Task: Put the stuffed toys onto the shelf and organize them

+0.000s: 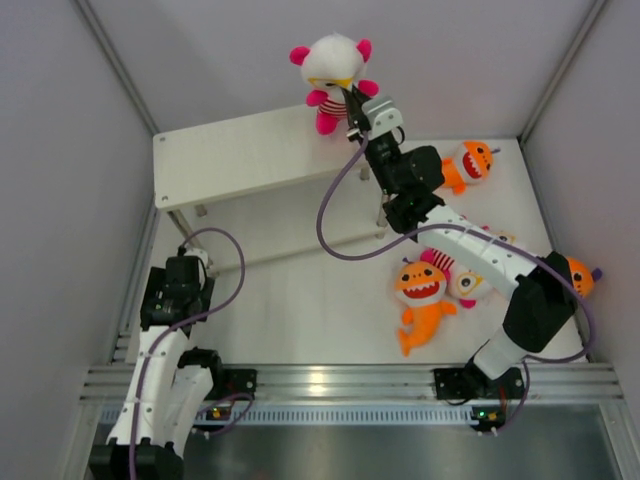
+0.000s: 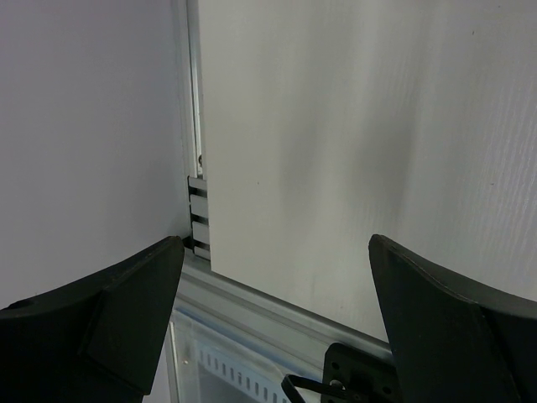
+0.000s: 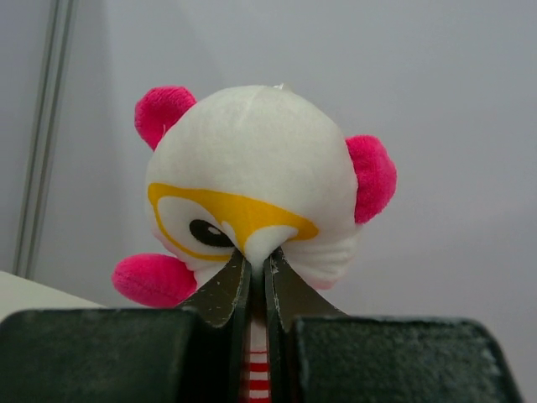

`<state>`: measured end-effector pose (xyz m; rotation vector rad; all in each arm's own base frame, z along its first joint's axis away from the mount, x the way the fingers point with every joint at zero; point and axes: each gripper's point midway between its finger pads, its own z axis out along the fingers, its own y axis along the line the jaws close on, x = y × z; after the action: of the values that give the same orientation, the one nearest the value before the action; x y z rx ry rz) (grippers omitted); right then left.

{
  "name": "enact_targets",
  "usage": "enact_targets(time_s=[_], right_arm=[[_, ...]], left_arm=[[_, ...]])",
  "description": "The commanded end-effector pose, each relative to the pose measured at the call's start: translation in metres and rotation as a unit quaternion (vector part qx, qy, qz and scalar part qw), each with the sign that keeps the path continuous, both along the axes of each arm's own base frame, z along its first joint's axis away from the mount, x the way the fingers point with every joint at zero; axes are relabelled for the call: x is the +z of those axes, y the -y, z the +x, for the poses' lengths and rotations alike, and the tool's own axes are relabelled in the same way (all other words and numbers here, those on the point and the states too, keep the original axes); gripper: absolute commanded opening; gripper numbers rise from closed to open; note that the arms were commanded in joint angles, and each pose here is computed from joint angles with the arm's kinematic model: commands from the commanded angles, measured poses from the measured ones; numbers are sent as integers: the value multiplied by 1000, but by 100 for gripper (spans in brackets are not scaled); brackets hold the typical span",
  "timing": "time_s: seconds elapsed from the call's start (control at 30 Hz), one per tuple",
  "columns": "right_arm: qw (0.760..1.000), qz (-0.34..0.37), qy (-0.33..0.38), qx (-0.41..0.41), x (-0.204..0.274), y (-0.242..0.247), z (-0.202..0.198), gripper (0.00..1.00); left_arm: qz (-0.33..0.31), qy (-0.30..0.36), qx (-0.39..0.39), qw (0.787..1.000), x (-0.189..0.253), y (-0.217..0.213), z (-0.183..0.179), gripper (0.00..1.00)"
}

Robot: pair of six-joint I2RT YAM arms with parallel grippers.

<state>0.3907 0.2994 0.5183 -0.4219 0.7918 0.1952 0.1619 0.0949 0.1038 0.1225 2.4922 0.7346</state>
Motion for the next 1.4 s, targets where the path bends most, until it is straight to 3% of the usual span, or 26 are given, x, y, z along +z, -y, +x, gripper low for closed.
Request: enact_targets(time_s=[0.0, 0.93, 1.37], right_arm=[[998, 42, 45, 20, 10, 1, -12, 0], [1000, 18, 17, 7, -33, 14, 3, 0], [1000, 19, 9, -3, -33, 16, 10, 25]], left_arm=[[1, 1, -1, 1000, -1, -1, -1, 98], [1, -4, -2, 1000, -4, -1, -2, 98], [1, -4, -2, 1000, -4, -1, -2, 98]])
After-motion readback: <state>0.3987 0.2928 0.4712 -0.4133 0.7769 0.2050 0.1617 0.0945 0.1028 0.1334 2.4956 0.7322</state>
